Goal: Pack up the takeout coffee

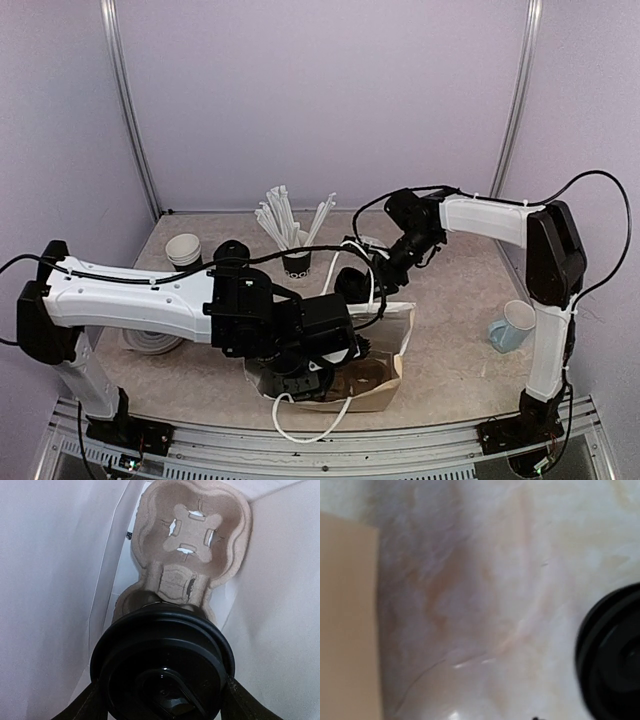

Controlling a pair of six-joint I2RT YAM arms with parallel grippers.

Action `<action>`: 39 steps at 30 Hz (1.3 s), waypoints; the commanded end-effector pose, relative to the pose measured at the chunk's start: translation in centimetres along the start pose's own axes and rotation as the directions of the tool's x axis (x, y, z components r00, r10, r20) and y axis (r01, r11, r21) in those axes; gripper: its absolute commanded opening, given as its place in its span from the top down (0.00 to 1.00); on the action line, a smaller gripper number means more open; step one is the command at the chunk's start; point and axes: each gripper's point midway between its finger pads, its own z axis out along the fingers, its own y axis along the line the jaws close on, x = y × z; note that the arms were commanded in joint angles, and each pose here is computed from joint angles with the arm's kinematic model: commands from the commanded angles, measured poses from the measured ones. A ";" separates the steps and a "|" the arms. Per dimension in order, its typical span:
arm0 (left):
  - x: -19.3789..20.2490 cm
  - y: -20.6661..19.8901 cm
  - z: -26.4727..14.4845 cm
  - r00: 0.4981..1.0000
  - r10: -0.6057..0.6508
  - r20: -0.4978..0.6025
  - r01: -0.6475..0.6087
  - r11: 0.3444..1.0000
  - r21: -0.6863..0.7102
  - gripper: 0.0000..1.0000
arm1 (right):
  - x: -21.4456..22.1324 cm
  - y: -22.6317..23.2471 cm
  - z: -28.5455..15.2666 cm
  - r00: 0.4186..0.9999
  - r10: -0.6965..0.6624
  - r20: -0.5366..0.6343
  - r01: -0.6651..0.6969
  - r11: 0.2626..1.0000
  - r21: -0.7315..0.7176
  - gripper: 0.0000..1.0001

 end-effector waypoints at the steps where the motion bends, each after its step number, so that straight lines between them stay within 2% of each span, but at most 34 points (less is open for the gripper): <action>1: 2.2 -2.9 2.7 0.988 -0.006 -0.152 0.031 0.986 0.162 0.46 | 1.4 1.3 -0.8 1.000 0.005 -0.002 -0.005 1.000 -0.016 0.57; 6: 2.2 -2.0 4.7 0.982 -0.023 -0.185 0.053 0.986 0.157 0.47 | 2.5 1.8 -0.9 1.000 0.017 0.003 -0.017 0.999 -0.031 0.57; 11: 1.6 -1.6 4.7 0.982 -0.030 -0.186 0.059 0.986 0.154 0.44 | 2.7 2.2 -1.6 1.000 0.016 0.004 -0.015 0.999 -0.030 0.57; 13: 1.3 -1.3 4.1 0.984 -0.044 -0.170 0.069 0.987 0.146 0.38 | 2.3 2.3 -2.4 1.000 0.012 0.016 -0.012 1.000 -0.025 0.56; 17: 0.7 0.2 2.6 0.988 -0.083 -0.129 0.096 0.991 0.097 0.18 | 0.6 2.3 -5.0 0.999 -0.002 0.054 0.002 1.000 -0.002 0.53; 20: 0.0 1.2 1.6 0.989 -0.112 -0.098 0.120 0.989 0.084 0.15 | -0.6 2.5 -6.6 0.996 -0.024 0.083 0.022 0.999 0.023 0.52; 25: -1.0 1.7 0.3 0.989 -0.139 -0.054 0.144 0.985 0.097 0.02 | -0.8 2.7 -7.1 0.997 -0.015 0.082 0.013 1.000 0.024 0.51; 32: -2.9 3.5 -1.9 0.982 -0.187 0.034 0.183 0.979 0.090 0.01 | -1.1 2.7 -7.5 0.996 -0.007 0.093 0.003 0.999 0.035 0.51; 39: -4.0 7.1 -3.5 0.954 -0.275 0.122 0.268 0.961 0.072 0.01 | -2.5 2.6 -9.0 0.993 -0.024 0.119 0.016 0.998 0.063 0.51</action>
